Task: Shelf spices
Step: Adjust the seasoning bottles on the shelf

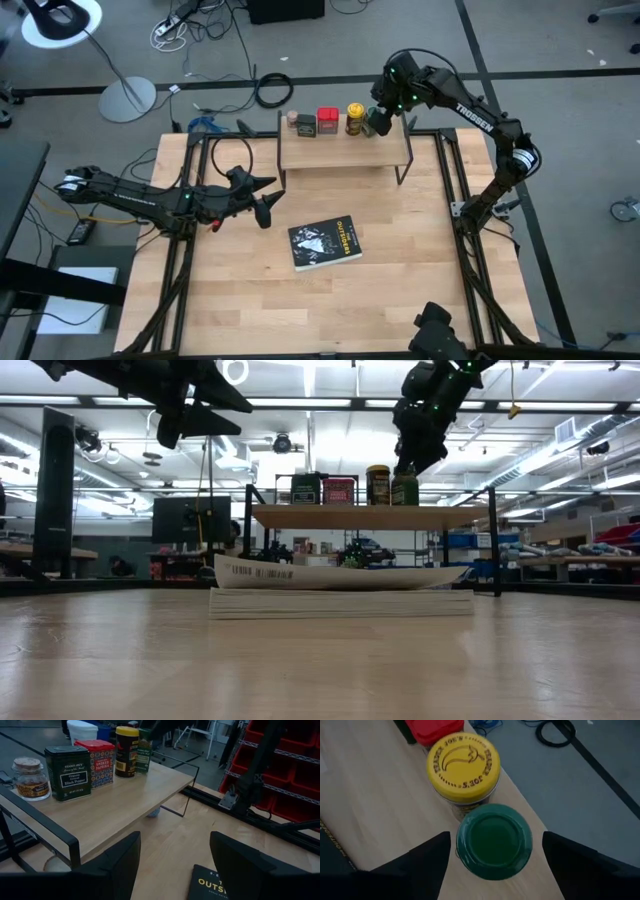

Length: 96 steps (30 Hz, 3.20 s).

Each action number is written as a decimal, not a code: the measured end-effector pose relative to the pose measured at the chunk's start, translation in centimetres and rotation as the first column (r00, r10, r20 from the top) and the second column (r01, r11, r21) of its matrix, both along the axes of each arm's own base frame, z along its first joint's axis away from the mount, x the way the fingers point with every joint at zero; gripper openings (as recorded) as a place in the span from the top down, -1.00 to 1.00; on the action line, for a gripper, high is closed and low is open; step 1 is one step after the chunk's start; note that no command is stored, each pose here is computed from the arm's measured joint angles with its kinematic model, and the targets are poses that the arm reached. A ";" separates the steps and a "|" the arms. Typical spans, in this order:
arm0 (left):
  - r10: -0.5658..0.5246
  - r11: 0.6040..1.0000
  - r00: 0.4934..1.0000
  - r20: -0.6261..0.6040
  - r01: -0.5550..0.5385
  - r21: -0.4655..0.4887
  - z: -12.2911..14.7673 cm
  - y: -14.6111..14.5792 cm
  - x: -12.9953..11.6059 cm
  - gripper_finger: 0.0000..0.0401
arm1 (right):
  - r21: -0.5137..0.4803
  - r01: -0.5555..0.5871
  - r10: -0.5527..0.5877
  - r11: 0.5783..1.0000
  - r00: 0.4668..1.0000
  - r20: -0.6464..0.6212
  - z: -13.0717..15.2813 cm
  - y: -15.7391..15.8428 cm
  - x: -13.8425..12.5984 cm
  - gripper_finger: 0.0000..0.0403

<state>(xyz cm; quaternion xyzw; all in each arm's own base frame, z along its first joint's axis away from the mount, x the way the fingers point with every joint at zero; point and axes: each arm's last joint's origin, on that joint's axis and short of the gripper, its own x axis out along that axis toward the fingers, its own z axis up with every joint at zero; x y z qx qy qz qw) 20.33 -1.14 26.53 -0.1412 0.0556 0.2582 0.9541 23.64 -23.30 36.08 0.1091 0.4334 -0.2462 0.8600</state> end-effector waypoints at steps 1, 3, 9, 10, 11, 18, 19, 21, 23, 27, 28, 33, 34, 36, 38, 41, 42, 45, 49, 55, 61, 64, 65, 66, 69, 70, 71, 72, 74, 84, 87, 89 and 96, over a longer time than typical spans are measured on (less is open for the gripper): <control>0.000 1.000 1.000 0.000 0.000 0.000 0.0 0.0 0.0 -0.21 | 0.000 -0.003 0.003 1.000 1.000 -0.003 -0.2 0.0 0.0 -0.54; 0.000 1.000 1.000 0.000 0.000 0.000 0.0 0.0 0.0 -0.21 | -0.004 -0.011 0.011 1.000 1.000 -0.007 -0.5 -0.1 0.1 -0.52; 0.000 1.000 1.000 0.000 0.000 0.000 0.0 0.0 0.0 -0.21 | -0.013 -0.021 0.021 1.000 1.000 -0.008 -0.9 -0.2 0.2 -0.35; 0.000 1.000 1.000 -0.001 0.000 0.000 0.0 0.0 0.0 -0.21 | -0.014 -0.023 0.023 1.000 1.000 -0.008 -0.8 -0.2 0.2 -0.30; 0.000 1.000 1.000 -0.001 0.000 0.001 0.0 0.0 0.0 -0.21 | -0.015 -0.025 0.025 1.000 1.000 -0.008 -0.8 -0.2 0.2 -0.24; 0.000 1.000 1.000 -0.002 0.001 0.003 0.0 0.0 0.0 -0.21 | -0.037 -0.063 0.063 0.997 0.998 -0.012 -0.8 -0.2 0.2 0.00; -0.001 1.000 1.000 -0.002 0.001 0.003 0.0 0.0 0.0 -0.21 | -0.042 -0.073 0.072 0.996 0.997 -0.017 -0.8 -0.2 0.2 0.00; -0.001 1.000 1.000 -0.002 0.001 0.003 0.0 0.0 0.0 -0.21 | -0.048 -0.089 0.088 0.995 0.996 -0.026 -0.8 -0.2 0.2 0.00; -0.001 1.000 1.000 -0.002 0.001 0.003 0.0 0.0 0.0 -0.21 | -0.053 -0.110 0.109 0.993 0.994 -0.032 -0.8 -0.1 0.2 0.00; -0.001 1.000 1.000 -0.002 0.001 0.003 0.0 0.0 0.0 -0.21 | -0.047 -0.149 0.147 0.988 0.988 -0.044 -0.8 0.1 0.1 0.00; -0.001 1.000 1.000 -0.003 0.001 0.003 0.0 0.0 0.0 -0.21 | -0.047 -0.158 0.156 0.986 0.987 -0.049 -0.8 0.1 0.1 0.00; -0.001 1.000 1.000 -0.003 0.001 0.003 0.0 0.0 0.0 -0.21 | -0.022 -0.203 0.201 0.979 0.976 -0.078 -0.9 0.4 -0.4 0.00; 0.000 1.000 1.000 -0.003 0.001 0.003 0.0 0.0 0.0 -0.21 | -0.020 -0.211 0.208 0.977 0.975 -0.077 -0.9 0.3 -0.5 0.00; -0.001 1.000 1.000 -0.002 0.001 0.003 0.0 0.0 0.0 -0.21 | -0.020 -0.225 0.223 0.974 0.971 -0.085 -0.9 0.3 -0.6 0.00; -0.001 1.000 1.000 -0.003 0.001 0.003 0.0 0.0 0.0 -0.21 | -0.022 -0.245 0.242 0.969 0.965 -0.098 -1.0 0.4 -0.7 0.00; -0.001 1.000 1.000 -0.003 0.001 0.003 0.0 0.0 0.0 -0.21 | -0.036 -0.277 0.271 0.960 0.956 -0.115 -1.0 0.4 -0.7 0.00; -0.001 1.000 1.000 -0.003 0.001 0.003 0.0 0.0 0.0 -0.21 | -0.040 -0.285 0.279 0.958 0.953 -0.119 -1.0 0.4 -0.7 -0.01; -0.001 1.000 1.000 -0.003 0.001 0.002 0.0 0.0 0.0 -0.21 | -0.049 -0.286 0.279 0.957 0.953 -0.116 -1.0 0.3 -0.6 -0.04; -0.001 1.000 1.000 -0.003 0.001 0.002 0.0 0.0 0.0 -0.21 | -0.062 -0.274 0.266 0.960 0.957 -0.117 -1.0 0.2 -0.5 -0.13; -0.001 1.000 1.000 -0.003 0.001 0.002 0.0 0.0 0.0 -0.21 | -0.069 -0.253 0.242 0.965 0.960 -0.142 -1.4 0.1 -0.2 -0.30; 0.000 1.000 1.000 -0.001 0.000 0.000 0.0 0.0 0.0 -0.21 | -0.102 -0.240 0.223 0.965 0.963 -0.152 -1.2 0.1 0.0 -0.40; 0.000 1.000 1.000 -0.001 0.000 0.000 0.0 0.0 0.0 -0.21 | -0.114 -0.240 0.222 0.964 0.964 -0.145 -1.0 0.2 -0.1 -0.40; 0.000 1.000 1.000 -0.002 0.000 0.000 0.0 0.0 0.0 -0.21 | -0.122 -0.239 0.221 0.963 0.965 -0.140 -0.9 0.2 -0.1 -0.40; 0.000 1.000 1.000 -0.002 0.000 0.000 0.0 0.0 0.0 -0.21 | -0.128 -0.238 0.221 0.963 0.966 -0.136 -0.7 0.2 -0.1 -0.40; 0.000 1.000 1.000 -0.002 0.000 0.000 0.0 0.0 0.0 -0.21 | -0.147 -0.234 0.217 0.961 0.969 -0.121 -0.2 0.4 -0.3 -0.40; 0.000 1.000 1.000 -0.002 0.000 0.000 0.0 0.0 0.0 -0.21 | -0.156 -0.231 0.215 0.960 0.970 -0.114 0.0 0.5 -0.4 -0.40; 0.000 1.000 1.000 -0.002 0.000 0.000 0.0 0.0 0.0 -0.21 | -0.163 -0.229 0.213 0.960 0.971 -0.108 0.3 0.7 -0.5 -0.40; 0.000 1.000 1.000 -0.002 0.000 0.000 0.0 0.0 0.0 -0.21 | -0.171 -0.227 0.212 0.959 0.972 -0.103 0.5 0.8 -0.7 -0.40; 0.000 1.000 1.000 -0.002 0.000 0.000 0.0 0.0 0.0 -0.21 | -0.190 -0.224 0.210 0.956 0.974 -0.089 1.1 1.1 -1.0 -0.39; 0.000 1.000 1.000 -0.002 0.000 0.001 0.0 0.0 0.0 -0.21 | -0.360 -0.118 0.152 0.926 0.986 0.069 6.5 5.0 -4.1 -0.39; -0.001 1.000 1.000 -0.004 0.001 0.004 0.0 0.0 0.0 -0.21 | -0.323 -0.031 0.097 0.946 0.977 0.191 8.1 7.0 -5.3 -0.35; -0.001 1.000 1.000 -0.004 0.001 0.004 0.0 0.0 0.0 -0.21 | -0.289 -0.006 0.079 0.957 0.967 0.242 8.4 8.3 -5.8 -0.28; -0.001 1.000 1.000 -0.004 0.001 0.004 0.0 0.0 0.0 -0.21 | -0.195 0.025 0.015 0.981 0.980 0.198 3.0 11.1 -6.1 0.41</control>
